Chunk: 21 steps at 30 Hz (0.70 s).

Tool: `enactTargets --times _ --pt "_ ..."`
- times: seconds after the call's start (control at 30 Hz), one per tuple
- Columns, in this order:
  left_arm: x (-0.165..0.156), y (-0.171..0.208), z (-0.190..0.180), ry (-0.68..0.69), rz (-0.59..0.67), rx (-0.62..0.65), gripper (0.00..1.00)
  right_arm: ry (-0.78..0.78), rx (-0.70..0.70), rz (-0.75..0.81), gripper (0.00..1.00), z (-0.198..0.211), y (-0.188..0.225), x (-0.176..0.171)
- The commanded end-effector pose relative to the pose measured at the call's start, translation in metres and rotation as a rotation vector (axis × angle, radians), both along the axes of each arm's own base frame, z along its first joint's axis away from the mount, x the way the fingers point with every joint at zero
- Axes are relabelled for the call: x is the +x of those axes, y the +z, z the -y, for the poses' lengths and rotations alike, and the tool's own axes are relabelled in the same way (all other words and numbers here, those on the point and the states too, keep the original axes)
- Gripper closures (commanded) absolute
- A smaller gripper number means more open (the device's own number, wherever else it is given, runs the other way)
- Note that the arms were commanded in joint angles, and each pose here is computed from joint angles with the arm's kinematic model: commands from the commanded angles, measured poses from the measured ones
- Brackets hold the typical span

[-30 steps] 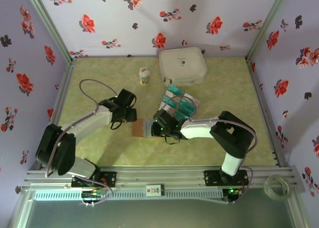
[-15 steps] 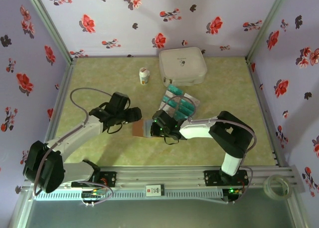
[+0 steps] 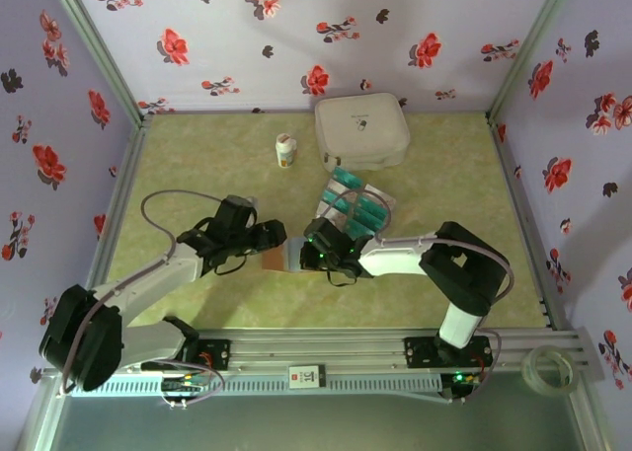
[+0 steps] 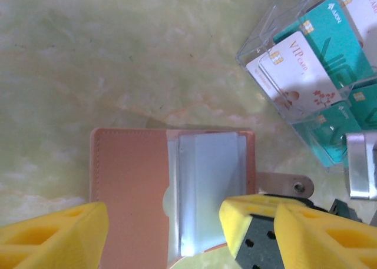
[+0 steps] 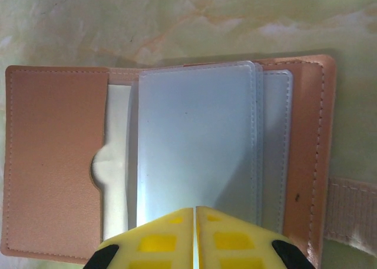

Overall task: Put the credit cards into the card holder
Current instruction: Flip over the card slot in the card holder.

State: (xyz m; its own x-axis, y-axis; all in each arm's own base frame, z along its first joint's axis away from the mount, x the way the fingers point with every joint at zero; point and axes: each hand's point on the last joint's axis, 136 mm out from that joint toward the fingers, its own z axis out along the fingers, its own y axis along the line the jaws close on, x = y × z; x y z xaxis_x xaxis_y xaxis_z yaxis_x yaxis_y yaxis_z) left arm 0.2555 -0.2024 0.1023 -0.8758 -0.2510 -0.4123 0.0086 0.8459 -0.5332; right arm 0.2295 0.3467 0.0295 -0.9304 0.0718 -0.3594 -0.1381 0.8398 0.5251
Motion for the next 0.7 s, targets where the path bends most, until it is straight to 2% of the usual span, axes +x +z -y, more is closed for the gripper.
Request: enactTargets --times 0.0,0.33,0.67 --pt "-0.002 0.006 0.007 -0.001 0.029 -0.071 0.25 -0.025 -0.004 0.021 0.91 0.005 0.005 0.000" --pt "-0.002 0.019 0.024 -0.057 0.064 -0.131 0.26 -0.029 -0.008 0.006 0.91 0.006 -0.001 -0.001" --pt "-0.017 -0.020 0.021 -0.063 -0.010 -0.093 0.27 -0.034 0.001 -0.003 0.91 0.004 -0.002 -0.001"
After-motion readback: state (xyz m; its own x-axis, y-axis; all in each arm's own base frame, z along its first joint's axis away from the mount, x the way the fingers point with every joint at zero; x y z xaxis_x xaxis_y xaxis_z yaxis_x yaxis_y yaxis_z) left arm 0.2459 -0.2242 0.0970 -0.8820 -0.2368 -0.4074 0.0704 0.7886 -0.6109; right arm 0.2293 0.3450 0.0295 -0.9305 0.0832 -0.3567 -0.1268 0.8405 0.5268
